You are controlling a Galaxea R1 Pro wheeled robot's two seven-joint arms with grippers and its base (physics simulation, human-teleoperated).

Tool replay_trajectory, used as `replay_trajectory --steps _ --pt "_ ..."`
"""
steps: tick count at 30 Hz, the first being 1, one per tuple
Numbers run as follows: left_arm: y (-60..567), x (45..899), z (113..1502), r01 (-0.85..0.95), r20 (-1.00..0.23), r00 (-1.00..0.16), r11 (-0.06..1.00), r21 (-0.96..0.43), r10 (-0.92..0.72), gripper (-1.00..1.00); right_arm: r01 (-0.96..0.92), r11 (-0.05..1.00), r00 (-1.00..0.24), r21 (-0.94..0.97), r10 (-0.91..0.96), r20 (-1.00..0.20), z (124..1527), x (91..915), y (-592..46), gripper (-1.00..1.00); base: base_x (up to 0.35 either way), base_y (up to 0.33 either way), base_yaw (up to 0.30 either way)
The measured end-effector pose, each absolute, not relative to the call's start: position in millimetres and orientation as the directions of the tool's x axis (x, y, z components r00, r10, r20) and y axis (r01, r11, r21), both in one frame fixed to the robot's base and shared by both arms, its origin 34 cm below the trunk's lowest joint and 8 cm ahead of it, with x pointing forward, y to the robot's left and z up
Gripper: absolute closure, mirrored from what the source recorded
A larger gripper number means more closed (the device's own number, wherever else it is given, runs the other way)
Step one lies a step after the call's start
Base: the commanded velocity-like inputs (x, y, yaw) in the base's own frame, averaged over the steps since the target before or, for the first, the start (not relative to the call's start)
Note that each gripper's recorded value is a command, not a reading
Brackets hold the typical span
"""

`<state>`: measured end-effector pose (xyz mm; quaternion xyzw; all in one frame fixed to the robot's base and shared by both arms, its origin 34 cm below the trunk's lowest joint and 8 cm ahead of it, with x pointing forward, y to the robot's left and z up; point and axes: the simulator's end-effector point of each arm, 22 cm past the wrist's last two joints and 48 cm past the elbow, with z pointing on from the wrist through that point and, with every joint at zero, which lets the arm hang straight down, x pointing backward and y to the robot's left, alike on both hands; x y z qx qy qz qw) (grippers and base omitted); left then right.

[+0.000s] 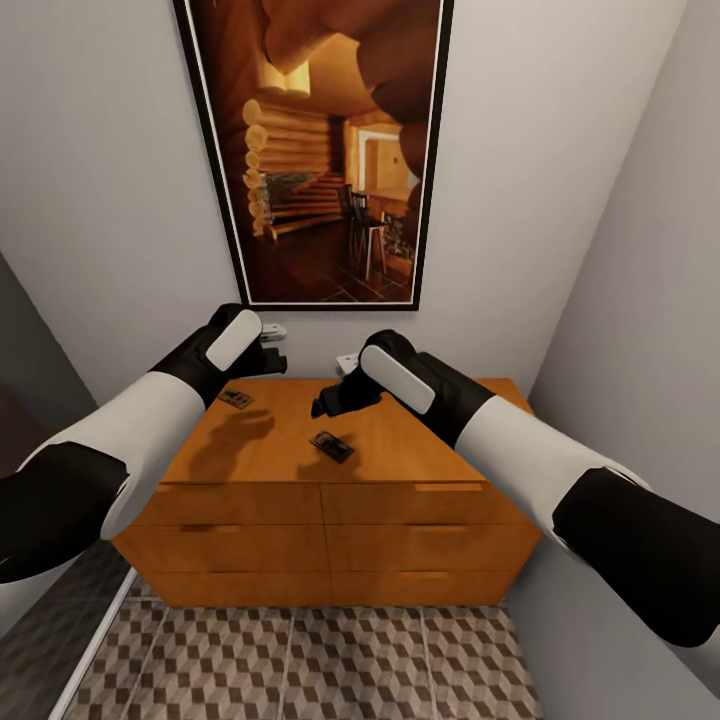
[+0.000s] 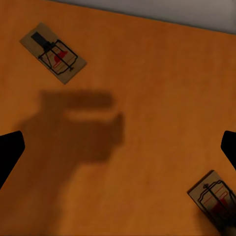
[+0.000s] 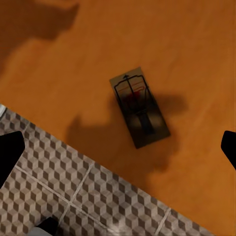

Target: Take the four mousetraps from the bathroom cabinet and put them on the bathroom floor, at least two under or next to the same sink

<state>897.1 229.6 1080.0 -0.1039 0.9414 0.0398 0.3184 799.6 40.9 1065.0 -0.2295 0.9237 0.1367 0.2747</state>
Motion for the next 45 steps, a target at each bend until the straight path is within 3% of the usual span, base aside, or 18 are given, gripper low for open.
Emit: replay_trajectory --steps 29,45 --pt "222.1 895.0 1075.3 -0.211 -0.602 -0.782 0.977 0.008 -0.164 -1.0 -0.523 0.85 -0.724 0.062 -0.405 -0.558 1050.8 797.0 34.5 -1.0 0.003 0.0 0.0" --pt "212.1 892.0 1069.1 -0.207 -0.581 -0.791 0.978 -0.04 -0.191 -1.0 -0.604 0.796 -0.672 0.023 -0.494 -0.552 1041.6 781.7 50.5 -1.0 0.157 -0.034 0.0"
